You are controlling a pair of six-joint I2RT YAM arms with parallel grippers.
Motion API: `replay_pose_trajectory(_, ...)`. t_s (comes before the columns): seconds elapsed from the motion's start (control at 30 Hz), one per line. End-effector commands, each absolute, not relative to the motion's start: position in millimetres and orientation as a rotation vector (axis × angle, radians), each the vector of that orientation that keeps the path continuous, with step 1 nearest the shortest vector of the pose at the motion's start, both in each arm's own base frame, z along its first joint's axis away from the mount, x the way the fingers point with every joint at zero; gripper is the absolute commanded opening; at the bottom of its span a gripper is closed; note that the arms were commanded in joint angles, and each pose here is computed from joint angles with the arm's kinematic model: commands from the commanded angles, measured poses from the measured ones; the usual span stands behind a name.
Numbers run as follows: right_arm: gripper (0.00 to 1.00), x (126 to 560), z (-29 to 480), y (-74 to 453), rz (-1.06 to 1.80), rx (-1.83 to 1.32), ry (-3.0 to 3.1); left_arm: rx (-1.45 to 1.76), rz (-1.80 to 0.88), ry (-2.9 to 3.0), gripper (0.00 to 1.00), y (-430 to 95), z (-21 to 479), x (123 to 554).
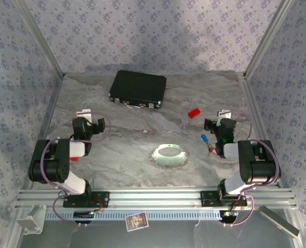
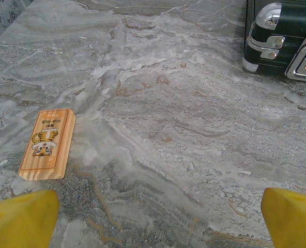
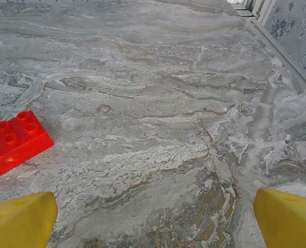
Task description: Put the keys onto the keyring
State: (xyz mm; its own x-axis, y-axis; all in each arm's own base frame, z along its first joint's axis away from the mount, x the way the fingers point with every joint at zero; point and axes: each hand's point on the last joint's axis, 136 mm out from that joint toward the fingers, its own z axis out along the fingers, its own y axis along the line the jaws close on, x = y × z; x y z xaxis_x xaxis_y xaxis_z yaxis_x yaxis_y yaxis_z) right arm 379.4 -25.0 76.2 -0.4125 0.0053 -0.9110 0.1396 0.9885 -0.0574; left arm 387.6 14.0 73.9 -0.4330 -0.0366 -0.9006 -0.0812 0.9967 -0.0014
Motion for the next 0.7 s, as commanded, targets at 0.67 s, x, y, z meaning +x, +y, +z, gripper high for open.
replay_pose_trajectory(0.67,0.99,388.4,86.2,-32.1,-0.169,0.114,1.959,-0.066,0.035,1.966,1.0,12.9,88.2,398.4)
